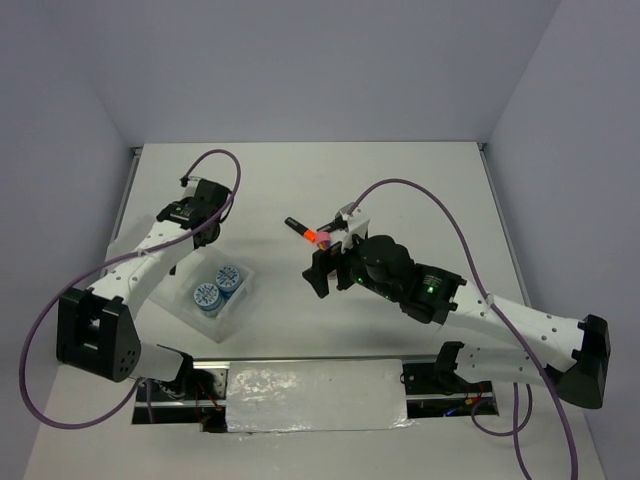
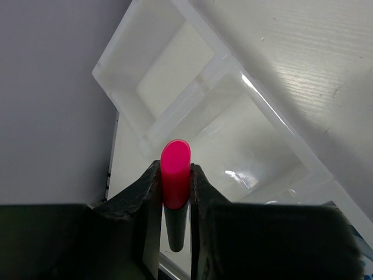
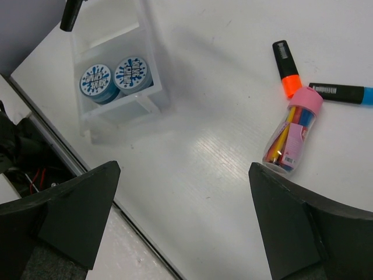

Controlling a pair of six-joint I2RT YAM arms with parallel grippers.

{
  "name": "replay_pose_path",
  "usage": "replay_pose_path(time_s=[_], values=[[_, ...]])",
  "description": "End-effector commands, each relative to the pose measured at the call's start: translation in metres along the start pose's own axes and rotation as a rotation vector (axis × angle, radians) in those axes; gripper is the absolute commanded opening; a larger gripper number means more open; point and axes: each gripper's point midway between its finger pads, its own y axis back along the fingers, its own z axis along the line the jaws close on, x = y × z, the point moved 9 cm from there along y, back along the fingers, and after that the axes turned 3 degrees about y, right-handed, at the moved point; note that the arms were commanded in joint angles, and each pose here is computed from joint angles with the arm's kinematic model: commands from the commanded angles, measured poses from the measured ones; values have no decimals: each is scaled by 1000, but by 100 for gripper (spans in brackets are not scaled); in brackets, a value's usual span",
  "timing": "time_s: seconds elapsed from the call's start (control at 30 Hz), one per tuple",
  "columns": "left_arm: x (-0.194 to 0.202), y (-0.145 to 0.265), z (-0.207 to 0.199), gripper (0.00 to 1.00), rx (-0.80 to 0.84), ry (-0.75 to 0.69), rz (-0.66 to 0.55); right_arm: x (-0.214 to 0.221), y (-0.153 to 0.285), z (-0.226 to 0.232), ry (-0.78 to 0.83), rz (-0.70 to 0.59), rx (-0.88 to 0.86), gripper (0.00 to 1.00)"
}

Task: Sort the stationery into containers
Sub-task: Place the pen in the storage box, then pick up the pen from the center of the board.

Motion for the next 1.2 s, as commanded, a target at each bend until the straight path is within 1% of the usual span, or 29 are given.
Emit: replay_pose_path(time_s=[0.0,0.03,0.07,0.1,0.17,0.2,0.27,0.3,0.47,0.5,0.53,0.57,0.6,0.63,0.67,0.7,0.73,0.77,0.8,0.83,0.87,0.9,0.93,0.97,1.0,1.07,1.1,1.17], values=[[-7,-7,1,13,-23,15,-15,-12,7,-3,13,-73,4,100],[-6,-9,0,21,-25,16,-11,-13,8,-3,15,-78,-1,100],[-5,-12,1,24,-51,27,-3,-12,7,-4,16,-73,2,100],[-4,-13,2,34,-66,30,5,-12,8,-5,13,-75,-2,100],[-5,-16,2,49,-60,44,14,-11,8,-6,13,-74,-4,100],[-5,-15,1,66,-51,46,15,-11,8,-6,12,-74,-9,100],[-6,-15,2,70,-56,58,10,-12,7,-8,12,-71,-3,100],[-6,-15,3,78,-57,64,8,-11,5,-8,11,-61,-5,100],[-9,-5,9,78,-24,109,-6,-16,-8,-15,4,-23,-8,100],[-11,3,13,80,11,149,-25,-10,-21,-18,22,34,-5,100],[-11,8,15,82,43,173,-35,-20,-25,-17,24,43,-25,100],[-11,14,17,99,82,201,-49,-18,-33,-25,25,100,-3,100],[-10,27,22,99,169,254,-77,-8,-52,-30,41,180,12,99],[-8,33,23,99,216,282,-92,-19,-60,-30,45,185,3,99],[-9,41,26,99,269,322,-123,-16,-69,-32,51,234,-11,97],[-8,49,27,99,322,361,-146,-4,-90,-39,80,307,1,96],[-2,63,33,99,419,396,-188,-18,-100,-37,100,294,-4,94],[-3,70,36,99,472,430,-235,-15,-110,-41,117,344,28,85],[6,81,44,99,519,471,-289,-19,-134,-45,142,369,45,74],[9,84,49,99,519,506,-317,-19,-144,-48,151,397,54,70],[12,88,53,99,524,541,-350,-2,-160,-56,166,488,69,67],[22,91,59,99,533,560,-393,-18,-171,-62,173,461,95,65],[26,93,61,99,545,563,-415,-15,-176,-67,184,495,103,61],[33,95,64,99,561,566,-456,-3,-190,-74,198,541,104,61],[36,96,65,99,577,570,-477,-13,-198,-79,197,526,114,62],[38,101,65,99,622,556,-501,-2,-211,-91,230,588,118,64],[37,103,65,99,641,560,-522,-9,-216,-93,237,571,119,64],[36,103,62,99,666,543,-516,-1,-227,-106,243,609,142,66]])
